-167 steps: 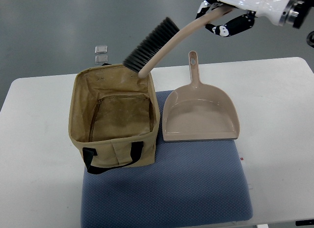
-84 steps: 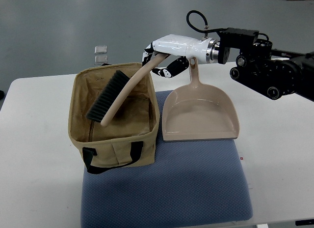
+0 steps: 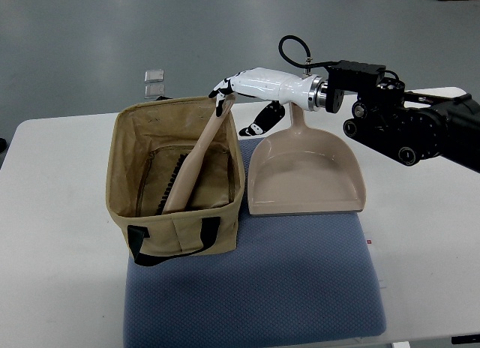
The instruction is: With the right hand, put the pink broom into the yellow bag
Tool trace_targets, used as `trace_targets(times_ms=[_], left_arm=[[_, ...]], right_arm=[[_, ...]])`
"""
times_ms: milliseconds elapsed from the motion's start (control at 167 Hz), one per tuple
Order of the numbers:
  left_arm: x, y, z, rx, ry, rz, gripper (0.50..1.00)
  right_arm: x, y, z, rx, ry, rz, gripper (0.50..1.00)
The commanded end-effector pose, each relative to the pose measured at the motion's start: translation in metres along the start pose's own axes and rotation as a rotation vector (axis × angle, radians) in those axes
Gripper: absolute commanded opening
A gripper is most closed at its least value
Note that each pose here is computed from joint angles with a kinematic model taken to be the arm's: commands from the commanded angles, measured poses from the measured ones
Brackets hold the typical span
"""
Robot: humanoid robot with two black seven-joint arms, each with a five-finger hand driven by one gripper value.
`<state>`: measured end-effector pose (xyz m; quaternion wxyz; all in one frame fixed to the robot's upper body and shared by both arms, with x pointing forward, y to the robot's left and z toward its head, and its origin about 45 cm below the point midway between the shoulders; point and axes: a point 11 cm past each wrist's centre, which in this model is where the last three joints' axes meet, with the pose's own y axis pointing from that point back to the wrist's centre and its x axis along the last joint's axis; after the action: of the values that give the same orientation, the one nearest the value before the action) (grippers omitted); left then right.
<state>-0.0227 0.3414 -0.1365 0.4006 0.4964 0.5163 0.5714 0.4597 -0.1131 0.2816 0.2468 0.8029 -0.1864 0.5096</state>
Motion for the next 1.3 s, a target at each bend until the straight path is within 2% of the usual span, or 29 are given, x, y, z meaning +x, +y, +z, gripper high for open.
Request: trace_targets(times_ms=[0, 84, 215, 395, 521, 694, 892, 916, 963, 1293], left_arm=[[0.0, 0.0, 0.0, 0.0, 0.0, 0.0, 1.0], [0.0, 0.0, 0.0, 0.0, 0.0, 0.0, 1.0], [0.0, 0.0, 0.0, 0.0, 0.0, 0.0, 1.0], [0.0, 0.0, 0.0, 0.0, 0.0, 0.0, 1.0], [0.0, 0.0, 0.0, 0.0, 0.0, 0.0, 1.0], [0.0, 0.0, 0.0, 0.0, 0.0, 0.0, 1.0], [0.0, 0.0, 0.0, 0.0, 0.0, 0.0, 1.0], [0.0, 0.0, 0.0, 0.0, 0.0, 0.0, 1.0], [0.0, 0.0, 0.0, 0.0, 0.0, 0.0, 1.0], [0.0, 0.0, 0.0, 0.0, 0.0, 0.0, 1.0]], right_arm=[[0.016, 0.005, 0.003, 0.0, -0.024, 0.056, 0.856], [0.034, 0.01, 0.006, -0.003, -0.085, 0.14, 0.858], [0.032, 0.027, 0.024, -0.029, -0.21, 0.236, 0.86], [0.049, 0.064, 0.055, -0.03, -0.577, 0.538, 0.86], [0.034, 0.093, 0.084, -0.042, -0.883, 0.743, 0.86], [0.005, 0.109, 0.105, -0.082, -1.13, 0.887, 0.86], [-0.01, 0.119, 0.118, -0.1, -1.31, 0.98, 0.86], [-0.014, 0.12, 0.121, -0.11, -1.33, 0.987, 0.864], [-0.02, 0.124, 0.127, -0.124, -1.377, 1.011, 0.903], [-0.049, 0.13, 0.138, -0.163, -1.583, 1.062, 0.921]])
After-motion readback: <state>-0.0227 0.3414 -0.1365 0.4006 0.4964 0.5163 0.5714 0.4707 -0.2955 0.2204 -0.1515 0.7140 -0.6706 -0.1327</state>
